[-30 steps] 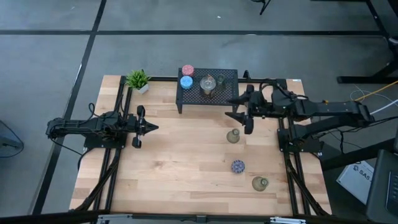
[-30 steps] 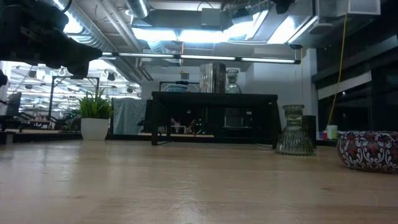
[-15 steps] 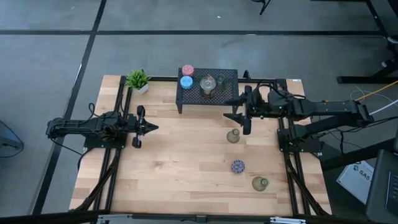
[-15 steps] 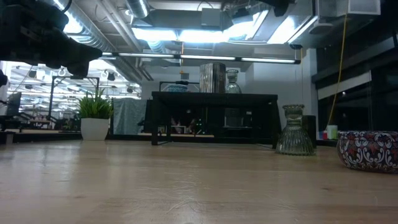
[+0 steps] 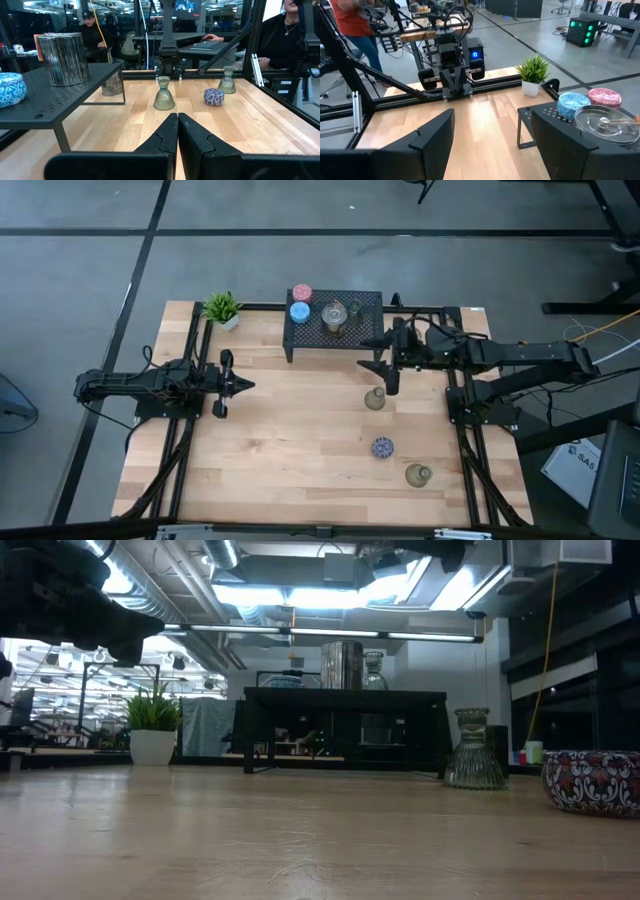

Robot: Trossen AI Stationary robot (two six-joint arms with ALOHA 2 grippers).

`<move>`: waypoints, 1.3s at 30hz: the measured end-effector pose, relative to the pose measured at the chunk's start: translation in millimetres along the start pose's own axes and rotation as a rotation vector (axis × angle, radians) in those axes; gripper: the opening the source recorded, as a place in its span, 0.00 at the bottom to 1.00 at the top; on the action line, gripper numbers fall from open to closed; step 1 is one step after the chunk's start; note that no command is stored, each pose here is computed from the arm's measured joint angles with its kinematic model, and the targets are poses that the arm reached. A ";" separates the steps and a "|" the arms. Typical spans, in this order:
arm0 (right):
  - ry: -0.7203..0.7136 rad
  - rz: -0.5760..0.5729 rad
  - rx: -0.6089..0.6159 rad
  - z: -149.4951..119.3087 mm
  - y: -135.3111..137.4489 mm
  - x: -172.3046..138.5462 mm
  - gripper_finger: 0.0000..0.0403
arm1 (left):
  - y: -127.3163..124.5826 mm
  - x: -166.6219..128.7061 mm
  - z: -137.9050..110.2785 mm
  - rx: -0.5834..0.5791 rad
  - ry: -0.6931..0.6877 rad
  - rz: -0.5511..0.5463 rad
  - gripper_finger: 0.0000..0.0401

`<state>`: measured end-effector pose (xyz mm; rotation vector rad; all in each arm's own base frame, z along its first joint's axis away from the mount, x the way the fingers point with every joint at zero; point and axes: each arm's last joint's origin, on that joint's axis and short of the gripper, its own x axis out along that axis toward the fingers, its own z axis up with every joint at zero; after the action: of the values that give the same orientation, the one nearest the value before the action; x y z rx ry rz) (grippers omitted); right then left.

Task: Pick & Place candle stick holders
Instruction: Adjust the green candle holder on the shelf

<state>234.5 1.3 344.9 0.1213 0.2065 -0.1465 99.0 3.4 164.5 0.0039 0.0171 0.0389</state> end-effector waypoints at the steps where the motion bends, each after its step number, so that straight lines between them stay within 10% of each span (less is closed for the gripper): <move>1: 0.009 -0.001 -0.001 -1.3 0.1 1.9 0.65 | 0.0 0.0 0.0 0.000 0.000 0.000 0.02; 24: 0.231 -0.036 0.042 -26.2 -40.6 30.8 0.59 | 0.0 0.0 -0.1 0.000 0.000 0.000 0.02; 39: 0.260 -0.328 0.082 -18.4 -90.8 22.2 0.37 | 0.0 0.0 0.0 0.000 0.000 0.000 0.02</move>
<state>238.1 -88.4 312.8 0.1876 0.4799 -0.4677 99.0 3.3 164.6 0.0042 0.0167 0.0388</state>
